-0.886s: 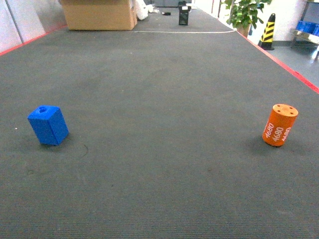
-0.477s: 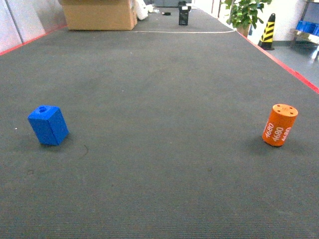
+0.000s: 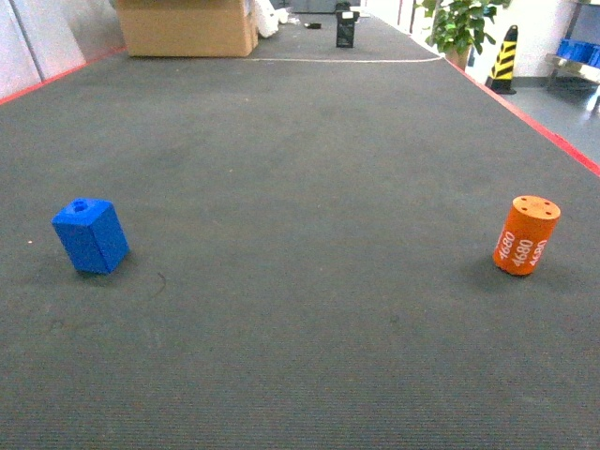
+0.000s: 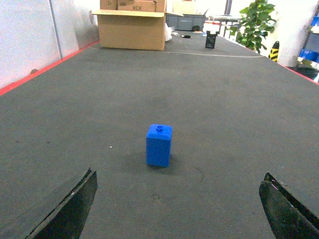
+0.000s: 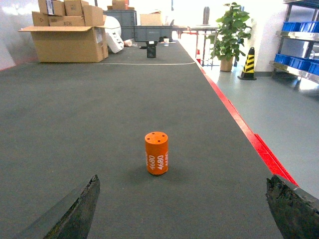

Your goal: Sort blue parts and orange caps into right shelf containers

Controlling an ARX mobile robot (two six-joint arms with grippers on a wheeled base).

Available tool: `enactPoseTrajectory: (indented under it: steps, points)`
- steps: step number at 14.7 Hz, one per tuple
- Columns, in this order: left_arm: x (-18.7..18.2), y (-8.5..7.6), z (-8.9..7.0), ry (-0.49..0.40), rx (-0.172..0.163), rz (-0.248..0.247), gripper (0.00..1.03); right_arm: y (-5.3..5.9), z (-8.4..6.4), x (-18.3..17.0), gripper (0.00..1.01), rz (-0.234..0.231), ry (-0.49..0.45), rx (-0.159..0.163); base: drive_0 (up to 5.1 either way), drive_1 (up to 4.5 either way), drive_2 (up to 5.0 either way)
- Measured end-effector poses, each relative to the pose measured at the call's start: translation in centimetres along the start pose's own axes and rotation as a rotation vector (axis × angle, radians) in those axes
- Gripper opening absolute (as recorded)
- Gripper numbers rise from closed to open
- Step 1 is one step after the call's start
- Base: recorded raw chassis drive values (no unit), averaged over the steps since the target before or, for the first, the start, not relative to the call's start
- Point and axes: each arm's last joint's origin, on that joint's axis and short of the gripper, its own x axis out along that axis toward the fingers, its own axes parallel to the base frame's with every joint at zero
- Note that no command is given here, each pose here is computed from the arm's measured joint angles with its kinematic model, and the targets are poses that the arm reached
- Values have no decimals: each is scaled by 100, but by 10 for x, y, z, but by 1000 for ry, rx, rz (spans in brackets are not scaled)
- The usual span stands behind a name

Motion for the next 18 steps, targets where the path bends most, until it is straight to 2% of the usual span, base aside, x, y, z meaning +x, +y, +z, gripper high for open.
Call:
enactPoseTrajectory:
  steps: [18]
  points:
    - [0,0,0,0,0,0,98,0,0,0,98,0,0,0,0,0,0]
